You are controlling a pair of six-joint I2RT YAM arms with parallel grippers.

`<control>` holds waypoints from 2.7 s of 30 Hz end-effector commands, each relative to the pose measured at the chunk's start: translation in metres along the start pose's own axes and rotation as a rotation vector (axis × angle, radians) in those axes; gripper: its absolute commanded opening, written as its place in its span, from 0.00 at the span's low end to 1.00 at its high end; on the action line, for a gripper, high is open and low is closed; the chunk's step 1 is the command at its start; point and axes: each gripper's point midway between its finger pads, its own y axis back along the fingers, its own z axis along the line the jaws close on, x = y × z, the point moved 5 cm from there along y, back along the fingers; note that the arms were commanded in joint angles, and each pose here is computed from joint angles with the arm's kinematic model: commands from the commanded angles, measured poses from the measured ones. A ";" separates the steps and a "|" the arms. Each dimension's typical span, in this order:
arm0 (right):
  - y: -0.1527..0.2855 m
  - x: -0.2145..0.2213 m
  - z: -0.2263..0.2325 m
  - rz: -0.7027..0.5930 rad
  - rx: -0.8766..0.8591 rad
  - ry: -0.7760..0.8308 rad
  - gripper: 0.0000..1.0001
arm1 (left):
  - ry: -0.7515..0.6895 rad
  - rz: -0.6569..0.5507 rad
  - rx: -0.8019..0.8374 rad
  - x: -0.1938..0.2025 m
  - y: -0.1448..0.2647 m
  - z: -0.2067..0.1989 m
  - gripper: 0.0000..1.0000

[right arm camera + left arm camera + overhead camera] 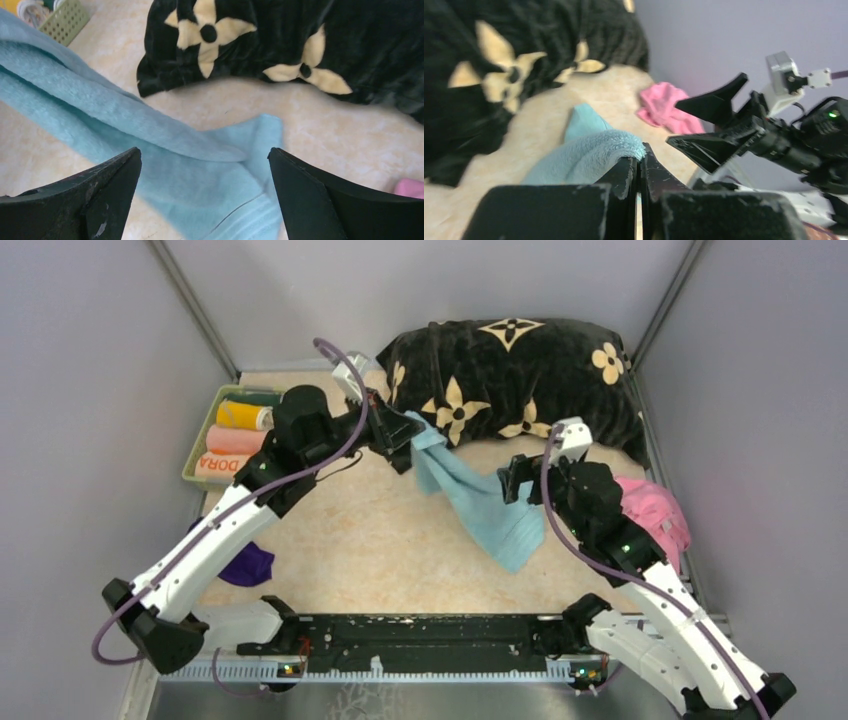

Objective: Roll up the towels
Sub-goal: Place the towel at the center of the board, then flatten out the towel at the center of the board.

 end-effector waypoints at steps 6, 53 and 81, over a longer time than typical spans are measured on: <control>-0.037 0.063 0.033 0.282 -0.190 -0.046 0.93 | -0.134 -0.107 -0.490 0.009 0.031 0.080 0.00; -0.117 0.114 -0.080 0.530 0.327 -0.189 0.50 | 0.065 -0.001 -0.961 0.153 0.139 0.188 0.66; -0.062 0.142 -0.054 0.535 0.151 -0.263 0.73 | -0.157 0.780 -1.021 0.277 0.109 0.179 0.46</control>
